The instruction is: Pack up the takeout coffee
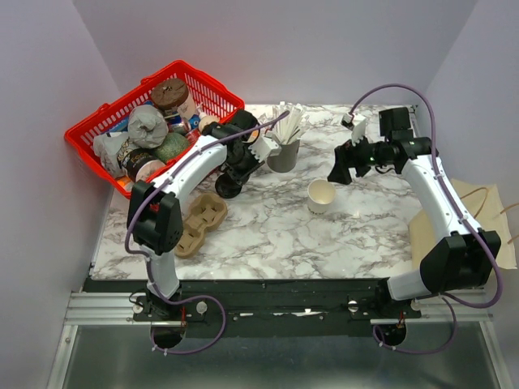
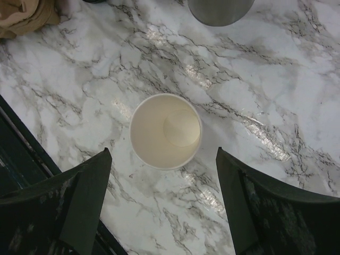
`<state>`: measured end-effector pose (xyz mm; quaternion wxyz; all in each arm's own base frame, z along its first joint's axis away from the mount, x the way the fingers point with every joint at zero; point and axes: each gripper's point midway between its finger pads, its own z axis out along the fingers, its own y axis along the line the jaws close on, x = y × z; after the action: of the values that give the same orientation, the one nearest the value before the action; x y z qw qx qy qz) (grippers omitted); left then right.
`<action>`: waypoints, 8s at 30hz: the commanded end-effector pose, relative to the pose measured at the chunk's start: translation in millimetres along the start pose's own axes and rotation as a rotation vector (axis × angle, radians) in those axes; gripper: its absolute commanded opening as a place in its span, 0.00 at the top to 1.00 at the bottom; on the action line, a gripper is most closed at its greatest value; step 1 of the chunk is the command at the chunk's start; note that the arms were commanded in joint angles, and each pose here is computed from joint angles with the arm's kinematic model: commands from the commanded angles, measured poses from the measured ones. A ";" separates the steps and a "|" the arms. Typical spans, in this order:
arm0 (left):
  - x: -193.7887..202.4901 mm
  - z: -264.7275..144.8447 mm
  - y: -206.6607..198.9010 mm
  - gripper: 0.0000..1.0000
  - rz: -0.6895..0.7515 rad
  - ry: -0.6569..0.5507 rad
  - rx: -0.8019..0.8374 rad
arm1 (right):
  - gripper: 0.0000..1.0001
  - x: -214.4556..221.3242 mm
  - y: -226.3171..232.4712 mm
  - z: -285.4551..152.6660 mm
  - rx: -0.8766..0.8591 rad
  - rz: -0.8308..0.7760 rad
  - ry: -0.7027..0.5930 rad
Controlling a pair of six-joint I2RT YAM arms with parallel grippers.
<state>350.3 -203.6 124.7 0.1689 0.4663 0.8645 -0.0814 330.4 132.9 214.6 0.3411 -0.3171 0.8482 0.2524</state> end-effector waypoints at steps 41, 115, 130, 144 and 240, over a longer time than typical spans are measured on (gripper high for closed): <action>-35.2 -118.8 -32.6 1.00 -0.031 -0.435 0.028 | 0.68 93.4 49.3 81.0 -0.232 -0.857 0.320; -81.9 -95.1 -190.1 1.00 -0.313 -0.889 0.907 | 0.28 19.5 99.1 10.6 -0.416 0.114 -0.193; -80.0 -67.5 -182.3 1.00 -0.405 -0.815 0.953 | 0.28 30.5 88.6 20.7 -0.370 0.128 -0.165; -87.0 -53.1 -159.6 1.00 -0.510 -0.805 0.959 | 0.28 22.8 89.8 11.1 -0.378 -0.073 -0.169; -39.6 -86.2 -78.9 0.44 -0.021 -0.828 0.138 | 0.96 -26.4 178.3 0.7 -0.939 0.018 -0.098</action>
<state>284.7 -245.7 212.8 0.4372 0.3490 0.7506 -0.3516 248.2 244.7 235.4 0.2487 -0.4796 0.6858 0.4876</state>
